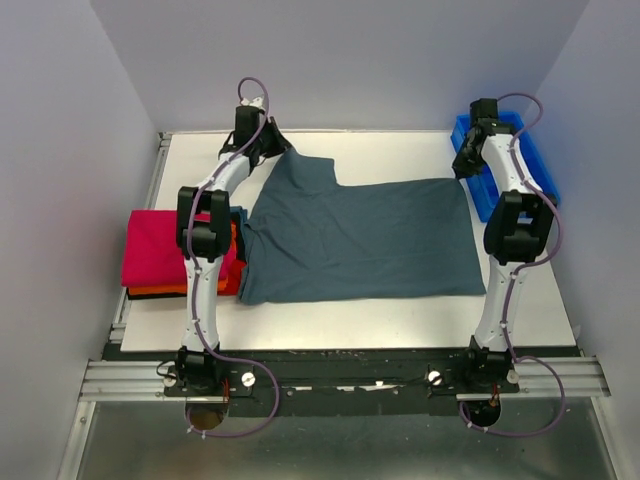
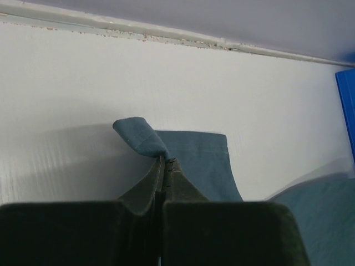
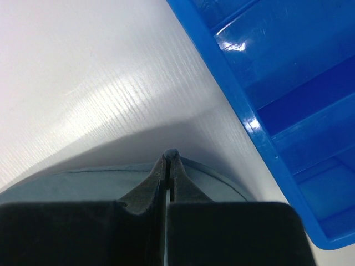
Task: Fold and stack the t-shirts
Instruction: Fold the other side of the tshirt into a rectangle
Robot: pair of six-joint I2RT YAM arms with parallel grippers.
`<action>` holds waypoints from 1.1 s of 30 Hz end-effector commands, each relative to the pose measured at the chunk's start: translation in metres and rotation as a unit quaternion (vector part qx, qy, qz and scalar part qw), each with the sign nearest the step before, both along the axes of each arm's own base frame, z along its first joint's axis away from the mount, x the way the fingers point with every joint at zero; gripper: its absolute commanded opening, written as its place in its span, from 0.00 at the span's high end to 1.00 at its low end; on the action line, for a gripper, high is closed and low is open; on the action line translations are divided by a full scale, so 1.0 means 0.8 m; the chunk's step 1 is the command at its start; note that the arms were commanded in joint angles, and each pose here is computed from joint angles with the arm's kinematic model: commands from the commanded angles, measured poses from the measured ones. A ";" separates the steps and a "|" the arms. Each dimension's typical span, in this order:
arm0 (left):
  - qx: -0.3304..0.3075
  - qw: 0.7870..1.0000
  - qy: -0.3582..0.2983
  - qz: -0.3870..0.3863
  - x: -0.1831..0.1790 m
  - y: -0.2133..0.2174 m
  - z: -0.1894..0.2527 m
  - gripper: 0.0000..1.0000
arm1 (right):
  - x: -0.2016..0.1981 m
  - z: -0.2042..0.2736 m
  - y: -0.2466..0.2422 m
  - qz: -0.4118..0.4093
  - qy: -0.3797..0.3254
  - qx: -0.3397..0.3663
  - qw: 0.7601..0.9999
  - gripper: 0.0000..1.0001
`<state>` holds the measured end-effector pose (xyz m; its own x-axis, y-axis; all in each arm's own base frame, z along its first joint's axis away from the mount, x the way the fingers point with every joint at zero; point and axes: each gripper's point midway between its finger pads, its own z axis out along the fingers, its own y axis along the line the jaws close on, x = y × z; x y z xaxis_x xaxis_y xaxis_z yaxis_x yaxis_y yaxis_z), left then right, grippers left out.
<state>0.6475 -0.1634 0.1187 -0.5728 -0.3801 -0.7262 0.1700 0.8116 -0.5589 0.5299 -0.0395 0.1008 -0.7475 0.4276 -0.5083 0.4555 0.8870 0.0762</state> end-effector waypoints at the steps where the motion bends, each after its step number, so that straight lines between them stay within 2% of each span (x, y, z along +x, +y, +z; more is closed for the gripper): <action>1: 0.024 1.000 0.006 -0.003 -0.010 -0.001 -0.010 1.00 | -0.005 -0.001 -0.022 -0.022 0.002 0.002 1.000 0.99; 14: 0.067 0.997 -0.048 -0.002 -0.070 0.000 0.044 1.00 | -0.036 -0.007 0.005 -0.002 0.002 0.058 0.998 0.99; 33: 0.124 0.987 -0.097 0.038 -0.187 0.023 0.092 1.00 | -0.114 0.030 -0.009 -0.018 -0.012 0.044 0.999 0.99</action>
